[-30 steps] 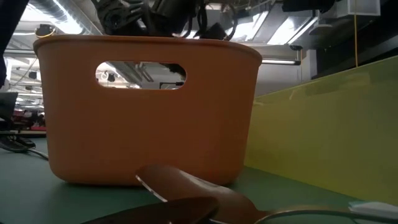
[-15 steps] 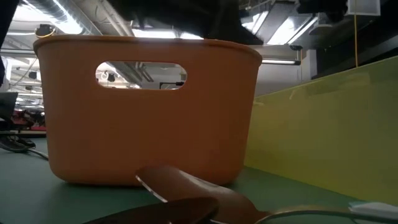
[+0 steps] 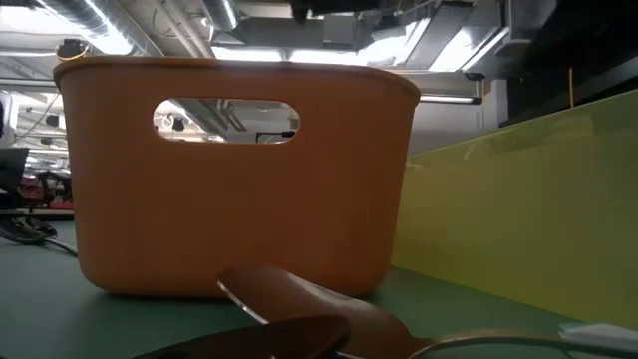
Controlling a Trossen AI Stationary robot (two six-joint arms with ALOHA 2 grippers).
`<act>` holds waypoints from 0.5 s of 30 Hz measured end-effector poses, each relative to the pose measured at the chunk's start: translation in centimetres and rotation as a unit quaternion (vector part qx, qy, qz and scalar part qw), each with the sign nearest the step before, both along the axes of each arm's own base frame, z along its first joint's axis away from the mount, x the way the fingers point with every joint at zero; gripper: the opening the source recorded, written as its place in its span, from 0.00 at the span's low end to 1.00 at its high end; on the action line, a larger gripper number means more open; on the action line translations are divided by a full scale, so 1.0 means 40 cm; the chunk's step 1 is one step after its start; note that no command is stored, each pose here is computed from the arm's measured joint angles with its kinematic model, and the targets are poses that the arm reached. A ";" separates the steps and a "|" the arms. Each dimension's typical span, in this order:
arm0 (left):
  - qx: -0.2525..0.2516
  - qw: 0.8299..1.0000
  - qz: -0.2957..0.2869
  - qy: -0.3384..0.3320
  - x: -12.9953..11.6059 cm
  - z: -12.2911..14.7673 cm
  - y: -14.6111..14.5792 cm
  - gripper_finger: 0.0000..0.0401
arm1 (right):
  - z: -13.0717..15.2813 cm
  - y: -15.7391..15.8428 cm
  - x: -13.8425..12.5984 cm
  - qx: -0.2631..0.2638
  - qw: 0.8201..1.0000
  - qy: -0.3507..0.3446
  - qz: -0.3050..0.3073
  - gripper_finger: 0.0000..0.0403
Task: Sort silverware by color (type)
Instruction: Put the black spoon into the orange bin
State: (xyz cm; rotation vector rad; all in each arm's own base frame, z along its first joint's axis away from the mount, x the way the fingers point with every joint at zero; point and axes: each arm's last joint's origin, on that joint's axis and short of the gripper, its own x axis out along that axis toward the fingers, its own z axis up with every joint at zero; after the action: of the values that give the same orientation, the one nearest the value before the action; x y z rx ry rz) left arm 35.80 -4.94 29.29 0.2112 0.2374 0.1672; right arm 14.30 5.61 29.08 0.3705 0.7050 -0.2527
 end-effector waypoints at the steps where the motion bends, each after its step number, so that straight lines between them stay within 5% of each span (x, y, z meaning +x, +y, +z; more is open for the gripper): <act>1: -0.005 1.000 0.000 0.005 -0.011 0.009 -0.001 0.28 | -0.003 -0.001 -0.003 0.002 1.000 0.008 -0.006 0.25; 15: -0.066 0.997 0.000 0.050 -0.107 0.063 -0.025 0.28 | -0.040 0.013 0.008 0.057 0.994 0.083 -0.042 0.25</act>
State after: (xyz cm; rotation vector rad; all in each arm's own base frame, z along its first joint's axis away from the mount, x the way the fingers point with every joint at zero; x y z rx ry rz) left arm 31.51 -5.94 31.80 0.0884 0.3477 0.1396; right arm 14.62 6.15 27.47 0.4930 0.8709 -0.3254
